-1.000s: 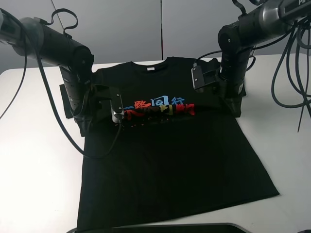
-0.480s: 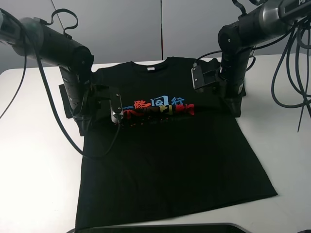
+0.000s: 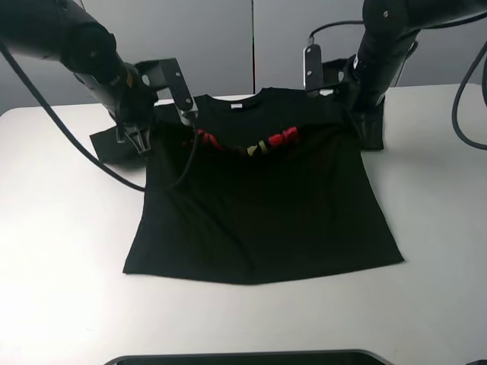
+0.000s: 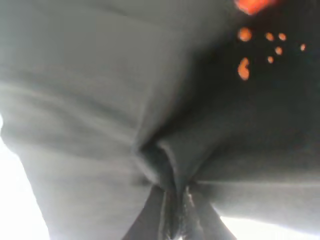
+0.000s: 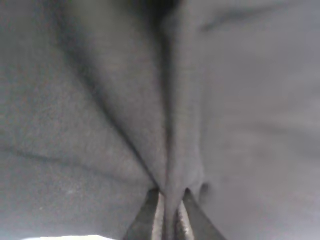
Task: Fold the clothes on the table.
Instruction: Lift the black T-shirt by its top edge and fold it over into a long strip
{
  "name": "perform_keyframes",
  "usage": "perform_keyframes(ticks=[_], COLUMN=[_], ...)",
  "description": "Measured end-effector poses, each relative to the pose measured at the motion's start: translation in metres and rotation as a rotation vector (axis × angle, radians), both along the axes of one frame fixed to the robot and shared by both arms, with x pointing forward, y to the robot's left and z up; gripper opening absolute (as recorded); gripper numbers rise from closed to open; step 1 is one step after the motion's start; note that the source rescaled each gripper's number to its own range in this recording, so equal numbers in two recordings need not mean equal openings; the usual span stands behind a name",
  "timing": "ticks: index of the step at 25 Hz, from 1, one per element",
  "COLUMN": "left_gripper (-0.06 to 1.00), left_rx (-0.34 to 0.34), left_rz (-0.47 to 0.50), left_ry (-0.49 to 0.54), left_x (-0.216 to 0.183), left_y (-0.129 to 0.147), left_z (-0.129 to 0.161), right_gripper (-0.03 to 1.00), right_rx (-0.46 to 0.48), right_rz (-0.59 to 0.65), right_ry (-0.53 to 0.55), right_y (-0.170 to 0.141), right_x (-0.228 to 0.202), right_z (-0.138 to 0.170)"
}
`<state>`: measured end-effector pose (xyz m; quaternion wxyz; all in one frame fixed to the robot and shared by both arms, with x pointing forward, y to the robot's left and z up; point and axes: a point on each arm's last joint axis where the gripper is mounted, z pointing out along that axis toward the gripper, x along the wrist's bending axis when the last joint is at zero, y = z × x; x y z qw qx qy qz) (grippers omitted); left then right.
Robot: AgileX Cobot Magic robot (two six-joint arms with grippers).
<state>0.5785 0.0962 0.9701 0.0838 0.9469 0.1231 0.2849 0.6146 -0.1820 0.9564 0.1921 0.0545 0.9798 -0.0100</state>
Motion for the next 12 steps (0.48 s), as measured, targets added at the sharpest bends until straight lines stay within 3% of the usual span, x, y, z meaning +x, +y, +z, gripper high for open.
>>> perform_keyframes(ticks=[4, 8, 10, 12], left_gripper=[0.0, 0.0, 0.0, 0.0], left_rx=[-0.052, -0.149, -0.19, -0.194], left_rz=[0.101, 0.206, 0.236, 0.248], left_ry=[-0.225, -0.363, -0.377, -0.341], left_x=[0.022, 0.036, 0.035, 0.027], left_y=[-0.001, -0.004, -0.004, -0.003], left_z=[0.062, 0.118, 0.137, 0.147], right_gripper=[0.0, 0.0, 0.0, 0.0], right_rx=[-0.012, 0.031, 0.063, 0.106], right_rz=[0.012, -0.091, -0.132, -0.2], right_ry=[-0.282, -0.495, -0.528, -0.472], right_y=[-0.007, -0.014, -0.017, -0.019], right_x=[0.004, 0.005, -0.002, -0.012], right_z=[0.06, 0.123, 0.142, 0.148])
